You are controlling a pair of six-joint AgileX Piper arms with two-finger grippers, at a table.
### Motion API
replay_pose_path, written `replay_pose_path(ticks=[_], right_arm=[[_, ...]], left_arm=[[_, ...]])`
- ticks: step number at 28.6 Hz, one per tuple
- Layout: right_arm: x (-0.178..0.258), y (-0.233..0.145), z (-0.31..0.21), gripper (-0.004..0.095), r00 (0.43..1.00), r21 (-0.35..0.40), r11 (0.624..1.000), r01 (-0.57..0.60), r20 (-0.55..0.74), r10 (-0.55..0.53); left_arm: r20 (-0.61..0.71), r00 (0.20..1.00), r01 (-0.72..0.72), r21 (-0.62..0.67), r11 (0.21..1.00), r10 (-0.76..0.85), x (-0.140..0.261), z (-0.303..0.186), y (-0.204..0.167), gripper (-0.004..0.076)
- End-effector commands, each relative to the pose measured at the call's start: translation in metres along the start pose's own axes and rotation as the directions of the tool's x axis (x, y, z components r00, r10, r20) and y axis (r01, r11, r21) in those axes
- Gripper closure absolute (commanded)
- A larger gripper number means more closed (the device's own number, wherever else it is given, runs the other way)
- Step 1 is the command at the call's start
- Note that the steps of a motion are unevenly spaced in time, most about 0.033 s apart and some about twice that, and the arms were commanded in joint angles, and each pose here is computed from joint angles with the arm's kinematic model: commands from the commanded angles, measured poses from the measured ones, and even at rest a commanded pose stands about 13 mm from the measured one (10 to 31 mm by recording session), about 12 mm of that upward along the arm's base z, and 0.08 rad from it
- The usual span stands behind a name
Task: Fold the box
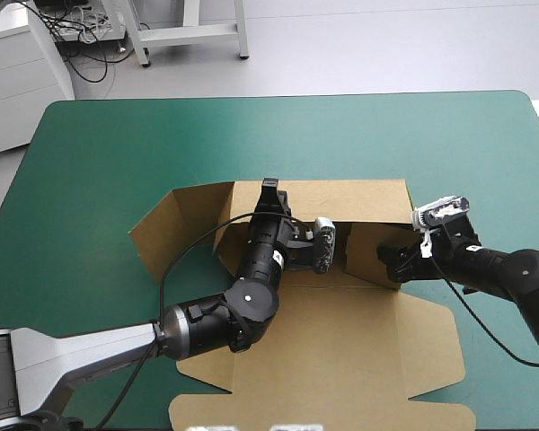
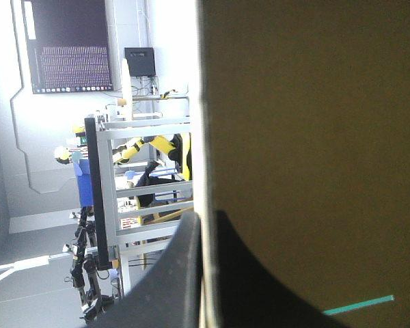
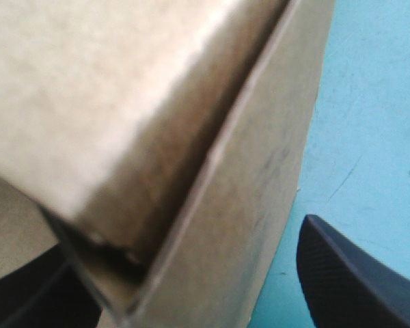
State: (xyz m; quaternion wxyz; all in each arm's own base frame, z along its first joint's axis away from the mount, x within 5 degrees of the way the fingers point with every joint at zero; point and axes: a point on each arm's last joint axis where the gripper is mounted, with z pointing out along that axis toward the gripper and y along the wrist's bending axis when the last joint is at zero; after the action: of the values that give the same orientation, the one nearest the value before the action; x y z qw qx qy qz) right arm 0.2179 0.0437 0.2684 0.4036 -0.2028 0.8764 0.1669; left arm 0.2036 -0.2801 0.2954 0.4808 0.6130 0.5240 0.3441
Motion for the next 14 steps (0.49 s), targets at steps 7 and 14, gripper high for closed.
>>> replay_pose_path(ticks=[7, 14], right_arm=[[-0.023, 0.019, 0.000, 0.0703, 0.989, 0.019, 0.999, 0.030, 0.145, -0.032], [-0.024, 0.021, 0.001, 0.0910, 0.987, 0.032, 0.999, 0.032, 0.158, -0.037]], left_arm=[[0.034, 0.999, 0.022, -0.055, 0.998, -0.020, -0.001, -0.010, 0.017, 0.0756], [0.019, 1.000, 0.022, -0.061, 0.998, -0.021, 0.001, -0.010, 0.018, 0.0756]])
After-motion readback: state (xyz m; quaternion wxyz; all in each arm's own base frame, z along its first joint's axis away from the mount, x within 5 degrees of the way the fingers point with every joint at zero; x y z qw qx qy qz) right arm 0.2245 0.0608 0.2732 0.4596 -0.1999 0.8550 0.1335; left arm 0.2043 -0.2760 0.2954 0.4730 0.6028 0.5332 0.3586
